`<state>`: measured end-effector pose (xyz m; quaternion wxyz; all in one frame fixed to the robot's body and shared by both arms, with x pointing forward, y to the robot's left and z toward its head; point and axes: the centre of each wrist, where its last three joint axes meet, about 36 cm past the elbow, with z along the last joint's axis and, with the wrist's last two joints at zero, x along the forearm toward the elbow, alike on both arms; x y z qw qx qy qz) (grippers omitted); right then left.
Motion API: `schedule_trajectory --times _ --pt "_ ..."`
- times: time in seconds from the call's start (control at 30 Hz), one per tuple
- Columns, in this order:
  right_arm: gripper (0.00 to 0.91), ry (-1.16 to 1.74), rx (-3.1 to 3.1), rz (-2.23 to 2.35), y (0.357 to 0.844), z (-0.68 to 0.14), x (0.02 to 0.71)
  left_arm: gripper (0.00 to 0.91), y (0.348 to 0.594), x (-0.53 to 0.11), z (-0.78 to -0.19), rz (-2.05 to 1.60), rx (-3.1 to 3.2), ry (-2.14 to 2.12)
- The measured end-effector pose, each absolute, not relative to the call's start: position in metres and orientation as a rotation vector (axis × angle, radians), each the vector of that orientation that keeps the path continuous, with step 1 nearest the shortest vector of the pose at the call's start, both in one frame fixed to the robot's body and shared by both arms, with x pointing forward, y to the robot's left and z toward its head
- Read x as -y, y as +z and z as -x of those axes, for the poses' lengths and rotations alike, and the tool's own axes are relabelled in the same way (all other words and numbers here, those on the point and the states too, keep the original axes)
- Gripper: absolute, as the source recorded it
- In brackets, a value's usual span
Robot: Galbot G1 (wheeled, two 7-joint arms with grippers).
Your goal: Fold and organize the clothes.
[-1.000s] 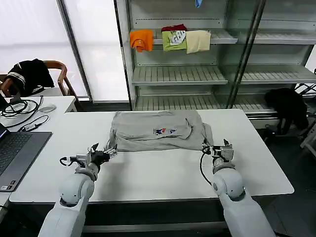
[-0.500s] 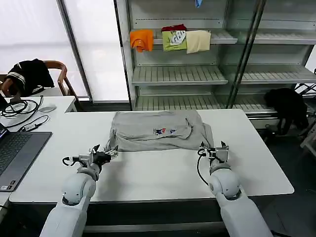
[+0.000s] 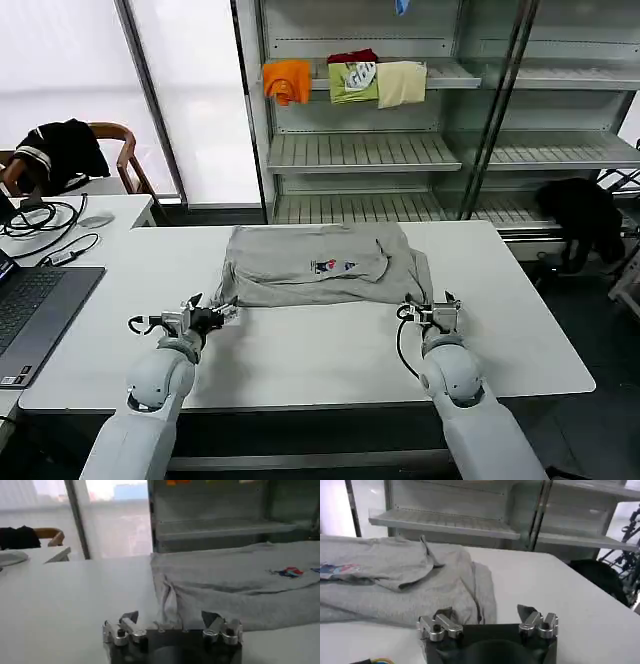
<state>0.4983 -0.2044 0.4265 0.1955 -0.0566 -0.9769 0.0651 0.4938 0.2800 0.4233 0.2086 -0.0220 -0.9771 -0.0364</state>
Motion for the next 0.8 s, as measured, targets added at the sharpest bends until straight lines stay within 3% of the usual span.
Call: schedule_trajectory --times 0.07,0.1,0.13,0.17,0.23,0.27,0.37,0.57,0.8 --pt "0.806 0.184 2.733 0.159 0.425 -0.498 0.204 0.464 0.422 -0.279 -0.495 0.063 2.714 -0.105" --pt "0.584 0.185 2.732 0.158 0.424 -0.498 0.203 0.383 0.421 -0.278 -0.495 0.065 2.712 -0.107" --pt "0.524 0.185 2.731 0.157 0.423 -0.497 0.203 0.343 0.42 -0.278 -0.495 0.068 2.709 -0.109" --pt "0.343 0.185 2.729 0.155 0.423 -0.497 0.203 0.322 0.419 -0.278 -0.495 0.07 2.707 -0.111" --pt "0.081 0.188 2.727 0.152 0.421 -0.496 0.203 0.292 0.419 -0.278 -0.496 0.072 2.704 -0.113" --pt "0.02 0.189 2.726 0.151 0.421 -0.496 0.203 0.292 0.419 -0.278 -0.497 0.071 2.703 -0.114" --pt "0.0 0.188 2.722 0.149 0.418 -0.494 0.203 0.191 0.417 -0.279 -0.497 0.073 2.697 -0.118" --pt "0.0 0.183 2.715 0.144 0.415 -0.492 0.204 0.111 0.413 -0.278 -0.494 0.078 2.686 -0.123" --pt "0.0 0.162 2.701 0.151 0.411 -0.489 0.209 0.101 0.411 -0.278 -0.492 0.083 2.682 -0.124"
